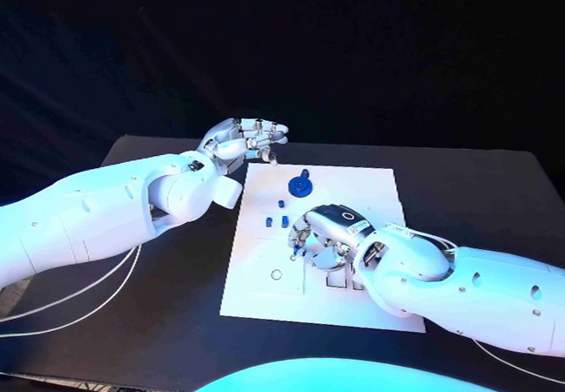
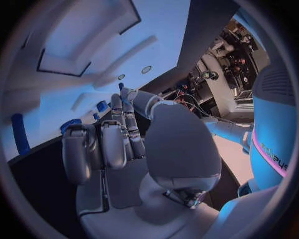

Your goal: Assemble the parts on the task board

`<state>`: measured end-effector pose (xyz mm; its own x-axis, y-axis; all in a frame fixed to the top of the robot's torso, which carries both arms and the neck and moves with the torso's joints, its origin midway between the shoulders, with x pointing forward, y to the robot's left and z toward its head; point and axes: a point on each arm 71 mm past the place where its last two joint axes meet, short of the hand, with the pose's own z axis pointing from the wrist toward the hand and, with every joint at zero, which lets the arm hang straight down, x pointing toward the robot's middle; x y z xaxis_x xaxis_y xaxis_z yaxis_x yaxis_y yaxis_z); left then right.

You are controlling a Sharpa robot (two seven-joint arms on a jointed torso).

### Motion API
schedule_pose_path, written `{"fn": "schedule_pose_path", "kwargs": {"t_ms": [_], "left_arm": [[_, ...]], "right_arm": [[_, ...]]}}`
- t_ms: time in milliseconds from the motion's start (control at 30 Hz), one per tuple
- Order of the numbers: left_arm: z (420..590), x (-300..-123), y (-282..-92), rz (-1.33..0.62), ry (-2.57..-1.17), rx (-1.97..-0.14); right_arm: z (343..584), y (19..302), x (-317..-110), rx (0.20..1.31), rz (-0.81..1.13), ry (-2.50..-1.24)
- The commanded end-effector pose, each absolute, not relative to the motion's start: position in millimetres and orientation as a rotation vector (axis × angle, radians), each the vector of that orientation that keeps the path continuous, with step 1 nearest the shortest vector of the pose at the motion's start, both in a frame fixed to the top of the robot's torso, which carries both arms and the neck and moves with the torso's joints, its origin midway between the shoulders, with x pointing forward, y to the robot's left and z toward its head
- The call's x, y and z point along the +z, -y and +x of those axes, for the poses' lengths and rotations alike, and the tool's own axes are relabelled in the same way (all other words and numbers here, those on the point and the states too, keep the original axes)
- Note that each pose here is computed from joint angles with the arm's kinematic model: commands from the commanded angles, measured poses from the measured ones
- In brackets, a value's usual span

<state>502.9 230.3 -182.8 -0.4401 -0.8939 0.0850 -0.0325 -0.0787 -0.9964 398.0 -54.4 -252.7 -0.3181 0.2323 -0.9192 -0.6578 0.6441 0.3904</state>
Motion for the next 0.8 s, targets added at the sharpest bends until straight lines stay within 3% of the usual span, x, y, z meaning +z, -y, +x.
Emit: {"fn": "schedule_pose_path", "kwargs": {"t_ms": [33,800], "left_arm": [[503.1,-181.8,-228.6,-1.034,-1.501,-1.611],[503.5,-182.7,-229.7,-1.038,-1.511,-1.608]], "right_arm": [[396.1,52.2,-255.0,0.924,-0.391,-1.671],[393.2,46.4,-261.8,0.926,-0.398,-1.683]]}}
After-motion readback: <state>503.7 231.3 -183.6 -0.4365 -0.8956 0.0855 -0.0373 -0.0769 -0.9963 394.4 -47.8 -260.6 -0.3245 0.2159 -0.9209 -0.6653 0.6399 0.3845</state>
